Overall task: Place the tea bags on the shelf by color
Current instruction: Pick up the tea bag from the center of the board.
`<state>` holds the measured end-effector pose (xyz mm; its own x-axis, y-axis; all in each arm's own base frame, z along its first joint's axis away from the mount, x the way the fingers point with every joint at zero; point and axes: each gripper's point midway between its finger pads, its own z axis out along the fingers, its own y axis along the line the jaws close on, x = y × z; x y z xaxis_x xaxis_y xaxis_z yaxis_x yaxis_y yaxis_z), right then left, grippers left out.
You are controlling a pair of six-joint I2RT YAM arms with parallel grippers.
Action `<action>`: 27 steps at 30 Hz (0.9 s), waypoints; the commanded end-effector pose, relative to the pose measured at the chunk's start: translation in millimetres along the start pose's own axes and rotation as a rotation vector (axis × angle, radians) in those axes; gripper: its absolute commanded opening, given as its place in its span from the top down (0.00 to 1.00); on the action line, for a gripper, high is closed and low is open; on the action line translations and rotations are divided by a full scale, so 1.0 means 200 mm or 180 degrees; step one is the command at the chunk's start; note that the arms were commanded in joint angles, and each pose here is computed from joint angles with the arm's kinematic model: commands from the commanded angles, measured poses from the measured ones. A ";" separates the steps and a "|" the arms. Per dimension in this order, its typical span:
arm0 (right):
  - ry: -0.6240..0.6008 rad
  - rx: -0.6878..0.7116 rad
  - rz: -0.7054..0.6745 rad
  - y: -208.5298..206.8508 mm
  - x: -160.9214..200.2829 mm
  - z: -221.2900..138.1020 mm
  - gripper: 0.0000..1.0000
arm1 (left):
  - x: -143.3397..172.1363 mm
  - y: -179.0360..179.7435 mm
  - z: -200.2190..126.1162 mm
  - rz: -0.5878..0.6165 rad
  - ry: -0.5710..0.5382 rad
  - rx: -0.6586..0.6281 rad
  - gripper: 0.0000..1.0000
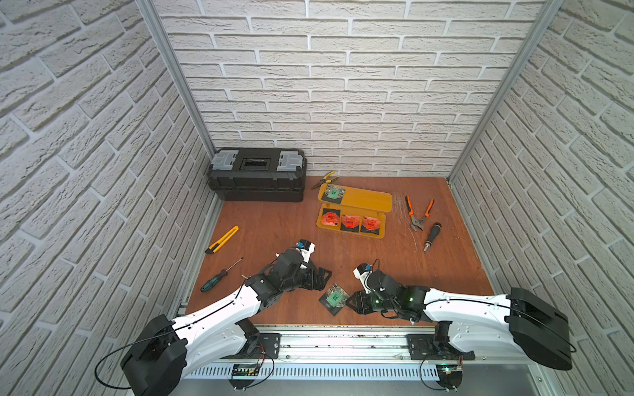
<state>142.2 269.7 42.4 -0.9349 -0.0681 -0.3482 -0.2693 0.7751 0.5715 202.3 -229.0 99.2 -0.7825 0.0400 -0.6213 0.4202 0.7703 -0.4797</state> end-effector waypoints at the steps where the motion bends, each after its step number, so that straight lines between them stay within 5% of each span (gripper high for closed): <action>1: -0.0141 -0.0170 -0.0032 0.11 -0.06 0.02 0.63 | -0.02 0.00 -0.01 -0.0122 -0.0148 -0.0030 0.01; 27: 0.0029 0.0037 -0.0088 0.10 -0.03 0.16 0.66 | 0.09 0.04 -0.03 -0.0196 0.0020 -0.0105 0.01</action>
<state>143.8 295.3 25.2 -0.9389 -0.1079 -0.3267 -0.2807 0.7895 0.5459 194.2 -217.6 93.6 -0.7986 -0.0160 -0.6016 0.3547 0.7951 -0.4920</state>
